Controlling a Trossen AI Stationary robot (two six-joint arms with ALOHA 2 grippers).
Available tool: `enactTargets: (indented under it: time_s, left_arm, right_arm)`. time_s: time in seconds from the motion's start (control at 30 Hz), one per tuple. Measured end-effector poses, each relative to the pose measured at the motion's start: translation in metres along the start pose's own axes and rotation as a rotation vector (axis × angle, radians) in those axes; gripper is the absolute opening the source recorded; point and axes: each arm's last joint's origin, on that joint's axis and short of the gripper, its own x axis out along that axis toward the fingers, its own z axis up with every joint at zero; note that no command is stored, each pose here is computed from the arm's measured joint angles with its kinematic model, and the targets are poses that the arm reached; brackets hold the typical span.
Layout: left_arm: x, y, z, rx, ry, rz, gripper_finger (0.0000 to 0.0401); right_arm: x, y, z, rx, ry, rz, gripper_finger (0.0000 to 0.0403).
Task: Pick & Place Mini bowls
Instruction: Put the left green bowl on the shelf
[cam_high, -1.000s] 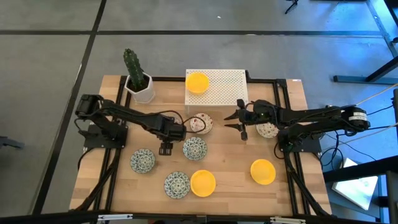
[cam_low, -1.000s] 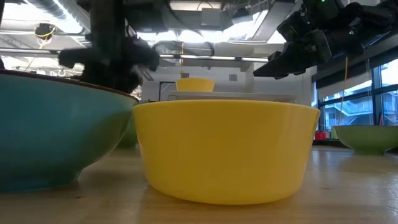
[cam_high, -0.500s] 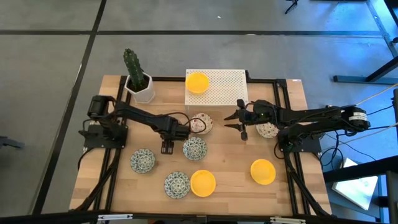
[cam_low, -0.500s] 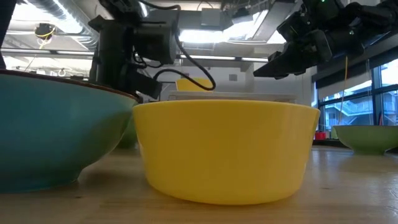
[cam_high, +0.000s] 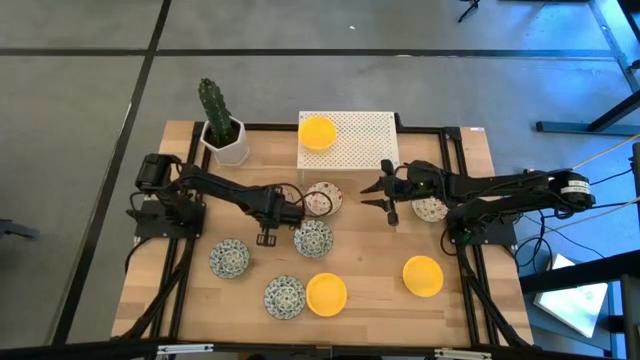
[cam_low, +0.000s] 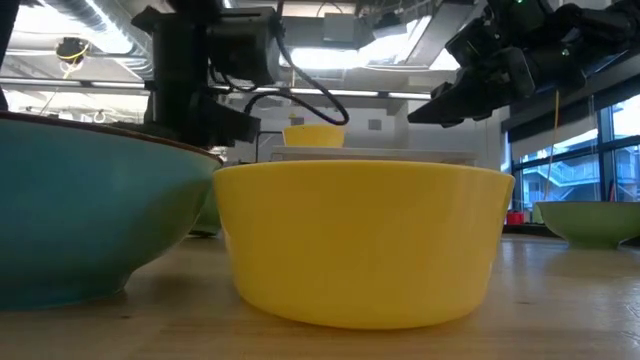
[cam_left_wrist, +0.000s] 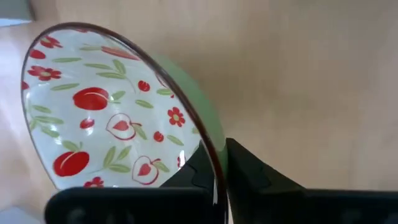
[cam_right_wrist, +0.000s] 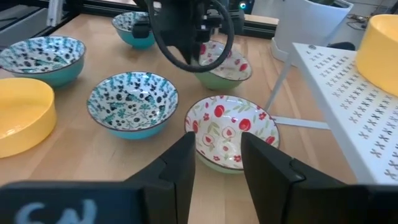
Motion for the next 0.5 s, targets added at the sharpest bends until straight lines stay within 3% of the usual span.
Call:
enactTargets:
  time_s: [0.1,0.5]
  left_arm:
    - [-0.012,0.000,-0.005,0.001,0.028,0.022,0.0013]
    - [-0.066,0.015,-0.022,-0.081,-0.157,0.065,0.0013]
  right_arm:
    - [0.000,0.000,0.000,0.000,-0.002,0.006,0.0129]
    - [0.000,0.001,0.000,0.024,-0.002,0.007,0.0129]
